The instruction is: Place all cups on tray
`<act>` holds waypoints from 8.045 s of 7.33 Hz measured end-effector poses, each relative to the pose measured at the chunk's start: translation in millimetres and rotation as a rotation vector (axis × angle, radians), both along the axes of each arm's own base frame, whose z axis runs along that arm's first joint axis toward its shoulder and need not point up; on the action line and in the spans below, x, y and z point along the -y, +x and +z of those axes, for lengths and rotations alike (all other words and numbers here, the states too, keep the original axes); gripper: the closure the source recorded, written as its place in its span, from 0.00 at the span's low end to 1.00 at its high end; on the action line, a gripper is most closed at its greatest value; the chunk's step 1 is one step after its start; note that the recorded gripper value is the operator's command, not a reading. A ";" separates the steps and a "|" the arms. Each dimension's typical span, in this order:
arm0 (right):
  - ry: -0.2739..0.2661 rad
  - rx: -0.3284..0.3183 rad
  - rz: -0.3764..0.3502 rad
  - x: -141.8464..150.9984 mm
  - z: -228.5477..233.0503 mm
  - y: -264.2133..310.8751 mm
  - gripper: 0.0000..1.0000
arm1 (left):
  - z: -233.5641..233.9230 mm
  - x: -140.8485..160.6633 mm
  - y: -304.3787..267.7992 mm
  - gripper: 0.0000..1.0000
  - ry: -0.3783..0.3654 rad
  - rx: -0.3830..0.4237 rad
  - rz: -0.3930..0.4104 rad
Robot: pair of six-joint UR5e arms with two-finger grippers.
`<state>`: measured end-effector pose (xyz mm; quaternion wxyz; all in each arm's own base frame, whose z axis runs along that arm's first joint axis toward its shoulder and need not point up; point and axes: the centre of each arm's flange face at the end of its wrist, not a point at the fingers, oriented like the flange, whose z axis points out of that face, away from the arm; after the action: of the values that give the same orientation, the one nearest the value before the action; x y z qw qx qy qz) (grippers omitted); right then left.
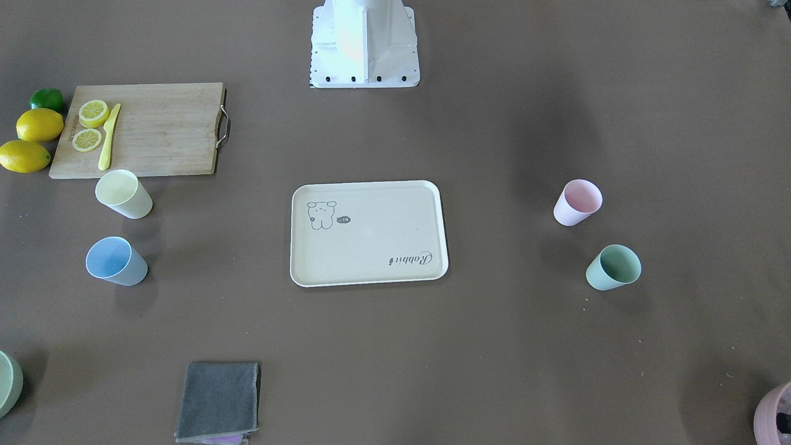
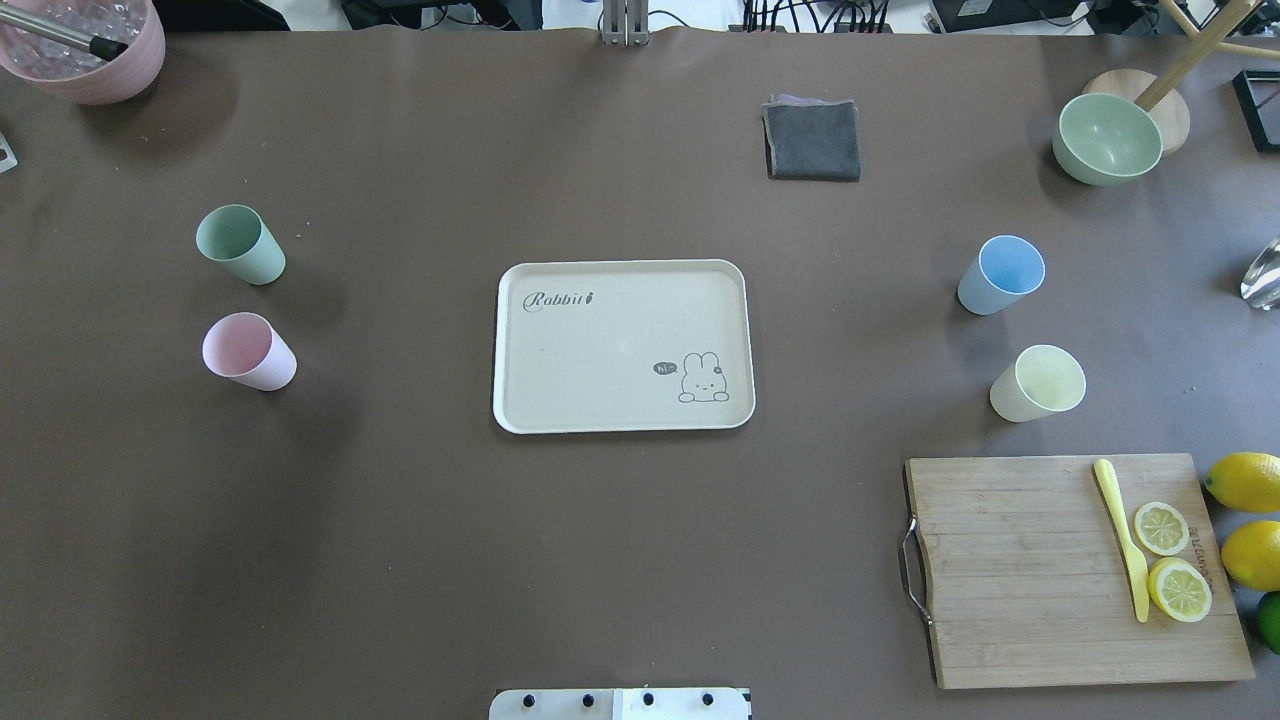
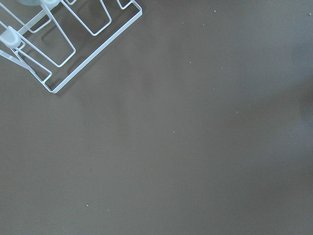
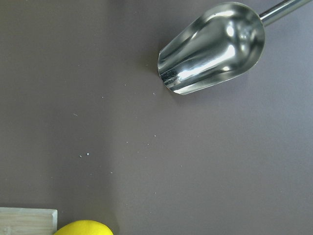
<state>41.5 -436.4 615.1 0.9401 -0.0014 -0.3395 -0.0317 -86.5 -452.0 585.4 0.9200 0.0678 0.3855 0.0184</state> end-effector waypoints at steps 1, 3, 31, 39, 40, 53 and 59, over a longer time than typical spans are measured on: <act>0.001 0.001 0.000 0.2 -0.3 0.0 0.00 | -0.6 -0.9 0.0 0.02 0.006 0.001 0.000; 0.006 0.004 0.000 2.1 -3.2 -0.4 0.00 | -2.5 -5.4 0.6 0.02 0.057 0.004 0.002; 0.100 0.101 0.167 129.6 -190.8 -218.8 0.00 | -84.2 139.8 344.4 1.00 0.144 -0.115 0.041; 0.081 0.083 0.164 128.5 -176.7 -220.8 0.00 | -278.6 146.5 433.3 1.00 0.021 -0.202 -0.059; 0.078 0.082 0.162 128.5 -175.2 -222.3 0.00 | -302.7 134.4 468.3 1.00 0.004 -0.179 -0.068; 0.017 0.043 0.100 125.7 -141.7 -266.6 0.30 | -362.9 122.9 495.8 0.02 0.086 -0.173 -0.066; -0.026 0.113 0.218 121.1 -122.5 -307.3 1.00 | -346.1 121.1 456.8 0.02 0.138 -0.162 -0.047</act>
<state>-265.8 -557.5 492.5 0.9172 0.0252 -0.3904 0.0752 370.3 -573.1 239.3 0.8791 0.1412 0.4548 0.0177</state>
